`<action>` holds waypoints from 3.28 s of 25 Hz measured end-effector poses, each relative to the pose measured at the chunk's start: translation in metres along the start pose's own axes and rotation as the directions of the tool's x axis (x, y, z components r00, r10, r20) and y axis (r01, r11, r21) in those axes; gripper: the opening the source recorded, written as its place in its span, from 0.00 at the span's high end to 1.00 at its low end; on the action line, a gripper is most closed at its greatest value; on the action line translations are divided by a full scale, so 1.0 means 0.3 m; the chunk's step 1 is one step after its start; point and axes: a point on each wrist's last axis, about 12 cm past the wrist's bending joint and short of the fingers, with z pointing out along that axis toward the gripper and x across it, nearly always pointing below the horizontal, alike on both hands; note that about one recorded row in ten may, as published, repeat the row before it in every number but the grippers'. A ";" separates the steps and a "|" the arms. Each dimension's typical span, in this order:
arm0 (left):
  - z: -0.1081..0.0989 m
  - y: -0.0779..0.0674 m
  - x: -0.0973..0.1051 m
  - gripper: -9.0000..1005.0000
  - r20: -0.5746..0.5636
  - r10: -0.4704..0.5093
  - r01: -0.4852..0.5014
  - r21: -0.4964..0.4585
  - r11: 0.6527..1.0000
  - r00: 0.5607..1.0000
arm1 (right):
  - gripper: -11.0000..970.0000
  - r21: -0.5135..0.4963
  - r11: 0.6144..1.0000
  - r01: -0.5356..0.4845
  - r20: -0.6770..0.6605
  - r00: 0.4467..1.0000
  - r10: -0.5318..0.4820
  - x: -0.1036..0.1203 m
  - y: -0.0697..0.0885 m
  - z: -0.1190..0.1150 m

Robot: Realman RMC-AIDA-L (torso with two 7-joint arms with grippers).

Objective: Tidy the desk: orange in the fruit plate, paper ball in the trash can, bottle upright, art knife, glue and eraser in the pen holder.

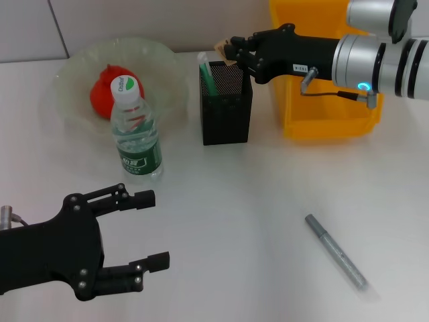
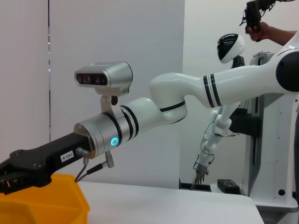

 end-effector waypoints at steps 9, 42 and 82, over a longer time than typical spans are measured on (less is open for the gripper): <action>0.003 0.004 -0.004 0.21 0.001 0.004 -0.004 0.004 1.000 1.000 | 0.74 0.016 0.999 -0.032 -0.032 0.999 0.033 0.050 0.003 -0.004; 0.011 0.005 0.000 0.21 -0.016 -0.003 0.004 0.018 1.000 1.000 | 0.70 0.039 0.999 -0.023 -0.058 0.998 0.025 0.062 0.003 0.022; 0.007 0.004 0.004 0.21 -0.016 -0.010 0.010 0.012 1.000 1.000 | 0.27 -0.033 0.999 -0.039 0.074 0.996 0.041 0.065 0.056 -0.263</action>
